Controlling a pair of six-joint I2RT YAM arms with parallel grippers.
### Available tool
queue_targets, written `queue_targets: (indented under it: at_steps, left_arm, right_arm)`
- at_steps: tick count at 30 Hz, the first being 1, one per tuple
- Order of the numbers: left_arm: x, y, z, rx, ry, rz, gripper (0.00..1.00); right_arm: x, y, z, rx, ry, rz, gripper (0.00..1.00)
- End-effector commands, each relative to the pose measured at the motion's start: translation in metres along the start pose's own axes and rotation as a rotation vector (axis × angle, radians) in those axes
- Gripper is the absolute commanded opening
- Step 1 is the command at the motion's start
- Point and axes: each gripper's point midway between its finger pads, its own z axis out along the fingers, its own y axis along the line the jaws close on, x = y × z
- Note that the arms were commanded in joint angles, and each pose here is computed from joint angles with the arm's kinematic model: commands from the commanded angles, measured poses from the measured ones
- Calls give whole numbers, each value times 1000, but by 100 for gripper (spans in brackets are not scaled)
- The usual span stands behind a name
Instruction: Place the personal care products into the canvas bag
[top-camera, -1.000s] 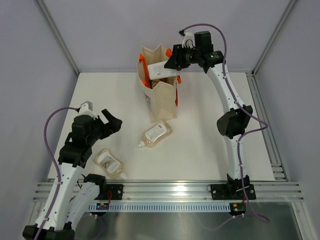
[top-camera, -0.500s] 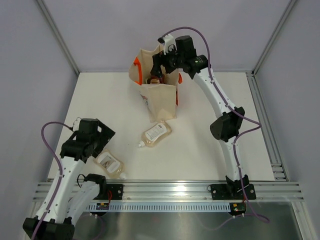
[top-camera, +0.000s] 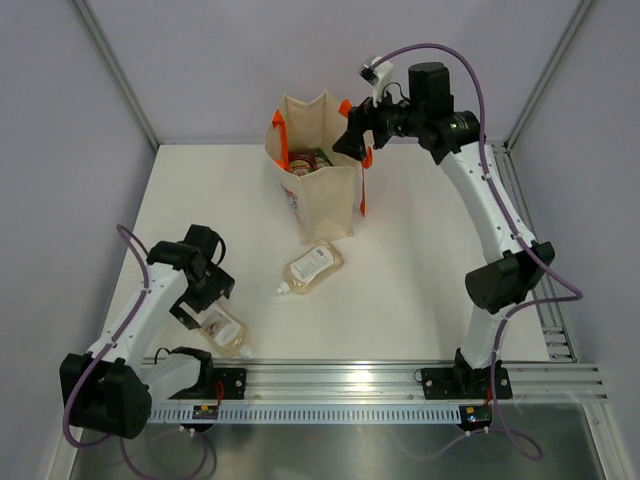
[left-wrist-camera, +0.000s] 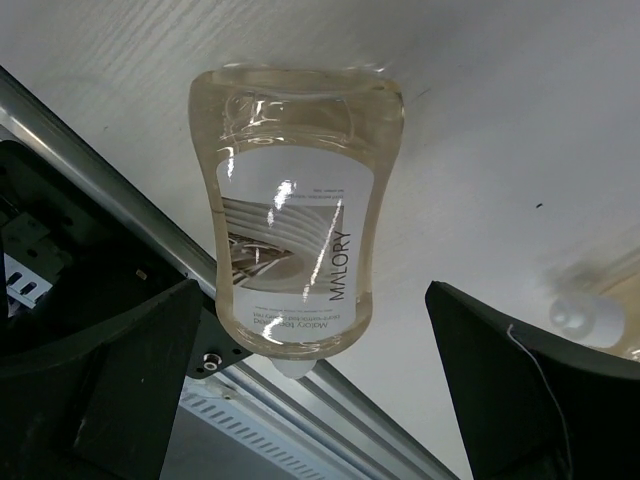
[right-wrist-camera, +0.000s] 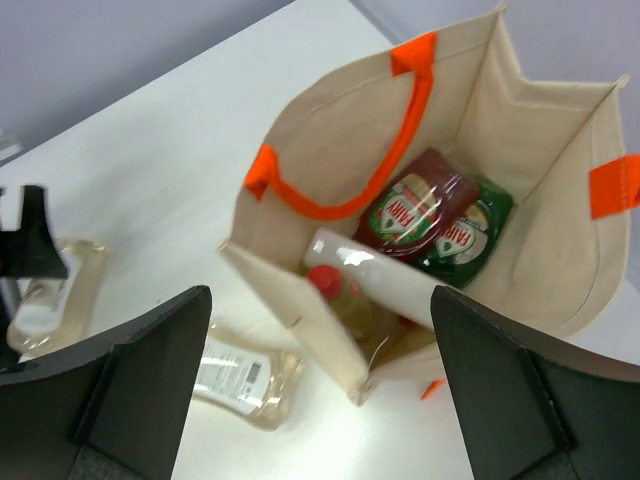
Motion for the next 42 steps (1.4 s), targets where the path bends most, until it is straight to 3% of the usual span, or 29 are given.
queue_targets:
  at_steps: [1, 7, 13, 16, 19, 20, 26, 27, 28, 34, 37, 42]
  left_arm:
    - [5, -1, 13, -37, 16, 42, 99]
    - [18, -9, 52, -101, 62, 102, 99]
    - [50, -19, 83, -106, 201, 137, 97]
    - [50, -27, 88, -94, 193, 169, 79]
    - [45, -61, 80, 52, 179, 214, 45]
    - [44, -71, 77, 104, 173, 231, 24]
    - [43, -154, 36, 617, 142, 292, 8]
    - [45, -162, 30, 685, 142, 301, 1]
    - [45, -182, 16, 813, 132, 308, 0]
    - [66, -213, -9, 1135, 223, 342, 0]
    - [65, -232, -34, 1324, 212, 387, 0]
    - [65, -244, -56, 1470, 220, 428, 0]
  right_arm:
    - [8, 44, -27, -149, -17, -50, 99]
    - [56, 78, -51, -263, 64, -8, 99]
    - [92, 89, -67, -306, 118, 85, 100]
    - [101, 88, -73, -298, 121, 114, 99]
    - [112, 92, -77, -311, 142, 167, 100]
    - [113, 95, -78, -325, 143, 174, 99]
    - [130, 115, -88, -412, 168, 196, 100]
    - [135, 119, -90, -427, 181, 210, 100]
    - [138, 121, -91, -443, 184, 202, 100]
    - [151, 138, -97, -543, 192, 230, 99]
    - [155, 139, -97, -554, 194, 235, 99]
    - [161, 135, -93, -541, 203, 234, 99]
